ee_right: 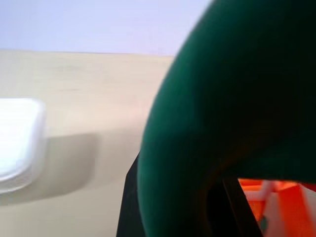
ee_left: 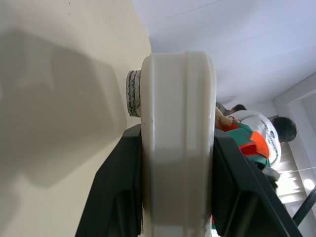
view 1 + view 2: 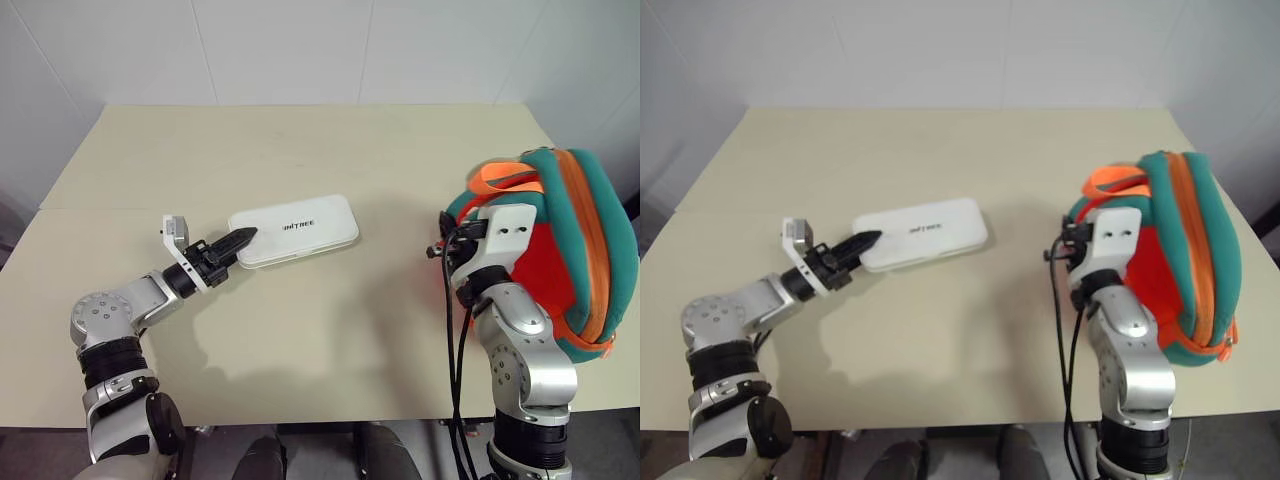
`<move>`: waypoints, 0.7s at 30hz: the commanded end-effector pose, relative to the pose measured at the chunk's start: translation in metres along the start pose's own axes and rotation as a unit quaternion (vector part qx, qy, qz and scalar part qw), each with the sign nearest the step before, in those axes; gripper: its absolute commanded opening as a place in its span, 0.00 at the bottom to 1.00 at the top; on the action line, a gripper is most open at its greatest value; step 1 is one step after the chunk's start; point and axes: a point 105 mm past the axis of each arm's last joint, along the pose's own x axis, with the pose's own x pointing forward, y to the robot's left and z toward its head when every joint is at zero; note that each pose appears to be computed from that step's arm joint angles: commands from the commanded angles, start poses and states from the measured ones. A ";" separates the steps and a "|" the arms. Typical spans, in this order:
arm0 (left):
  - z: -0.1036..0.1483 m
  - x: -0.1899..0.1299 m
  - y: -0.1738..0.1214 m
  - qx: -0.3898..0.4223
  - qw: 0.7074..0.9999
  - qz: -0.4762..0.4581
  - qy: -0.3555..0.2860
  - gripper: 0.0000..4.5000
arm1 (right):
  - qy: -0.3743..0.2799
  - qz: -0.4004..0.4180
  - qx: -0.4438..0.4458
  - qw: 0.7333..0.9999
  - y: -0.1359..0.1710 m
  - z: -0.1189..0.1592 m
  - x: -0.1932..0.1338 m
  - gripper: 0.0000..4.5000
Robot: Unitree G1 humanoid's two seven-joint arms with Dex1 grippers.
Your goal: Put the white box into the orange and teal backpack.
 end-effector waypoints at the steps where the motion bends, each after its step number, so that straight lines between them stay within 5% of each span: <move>1: 0.017 -0.002 -0.016 0.019 0.999 -0.031 -0.024 0.29 | -0.038 0.110 -0.004 0.993 0.035 0.031 -0.004 0.11; 11: 0.039 -0.012 -0.016 0.044 0.998 -0.015 -0.034 0.29 | -0.026 0.332 -0.026 0.942 0.089 0.058 -0.024 0.11; 21: 0.056 -0.021 -0.016 0.065 0.997 -0.003 -0.038 0.29 | -0.019 0.513 -0.059 0.856 0.115 0.081 -0.058 0.11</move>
